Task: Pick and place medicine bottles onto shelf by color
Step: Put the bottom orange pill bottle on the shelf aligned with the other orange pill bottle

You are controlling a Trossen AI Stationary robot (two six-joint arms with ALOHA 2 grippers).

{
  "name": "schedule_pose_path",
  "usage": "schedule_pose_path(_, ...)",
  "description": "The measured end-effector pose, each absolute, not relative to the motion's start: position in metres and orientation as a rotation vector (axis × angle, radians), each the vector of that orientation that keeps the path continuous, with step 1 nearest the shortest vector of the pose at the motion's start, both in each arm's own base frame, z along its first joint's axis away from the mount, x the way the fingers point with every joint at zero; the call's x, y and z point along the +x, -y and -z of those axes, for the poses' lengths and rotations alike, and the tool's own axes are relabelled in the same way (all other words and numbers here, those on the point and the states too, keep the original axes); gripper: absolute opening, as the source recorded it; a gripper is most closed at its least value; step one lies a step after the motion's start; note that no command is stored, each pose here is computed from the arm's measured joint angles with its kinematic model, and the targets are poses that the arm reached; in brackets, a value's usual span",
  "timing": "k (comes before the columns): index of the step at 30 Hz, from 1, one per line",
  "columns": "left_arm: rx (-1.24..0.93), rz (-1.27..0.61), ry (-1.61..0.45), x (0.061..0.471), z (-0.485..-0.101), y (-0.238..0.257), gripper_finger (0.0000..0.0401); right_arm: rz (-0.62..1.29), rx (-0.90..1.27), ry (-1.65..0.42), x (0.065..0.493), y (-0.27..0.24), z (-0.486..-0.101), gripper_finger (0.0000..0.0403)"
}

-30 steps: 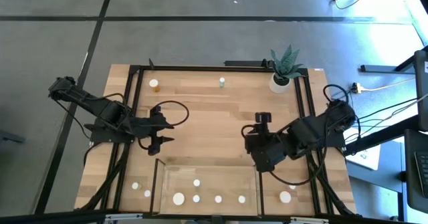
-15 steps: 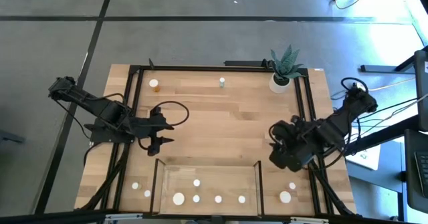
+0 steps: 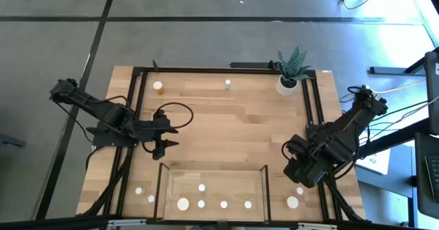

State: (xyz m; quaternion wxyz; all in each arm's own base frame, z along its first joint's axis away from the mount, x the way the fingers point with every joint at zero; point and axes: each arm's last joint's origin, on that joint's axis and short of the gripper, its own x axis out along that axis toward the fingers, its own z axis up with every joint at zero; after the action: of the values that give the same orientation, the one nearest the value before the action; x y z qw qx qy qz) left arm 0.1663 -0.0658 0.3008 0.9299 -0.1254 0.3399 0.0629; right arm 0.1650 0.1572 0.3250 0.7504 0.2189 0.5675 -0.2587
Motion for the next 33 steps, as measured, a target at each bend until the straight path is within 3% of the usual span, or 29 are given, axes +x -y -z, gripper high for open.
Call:
schedule_pose_path(4, -0.257, -0.129, -0.696, 0.166, -0.301, 0.066, 0.0218, 0.501, 0.412, -1.263, 0.162, -0.162, -0.322, 0.0202)
schedule_pose_path(10, -0.244, -0.123, -0.697, 0.166, -0.301, 0.066, 0.0218, 0.215, 0.241, -1.269, 0.157, -0.181, -0.320, 0.0202)
schedule_pose_path(14, -0.126, -0.033, -0.708, 0.168, -0.301, 0.068, 0.0218, 0.116, 0.199, -1.246, 0.156, -0.190, -0.320, 0.0202)
schedule_pose_path(22, 0.074, 0.100, -0.668, 0.170, -0.304, 0.070, 0.0218, 0.104, 0.199, -1.239, 0.155, -0.192, -0.321, 0.0202)
schedule_pose_path(33, 0.159, 0.210, -0.629, 0.172, -0.307, 0.073, 0.0218, 0.100, 0.193, -1.239, 0.155, -0.192, -0.321, 0.0202)
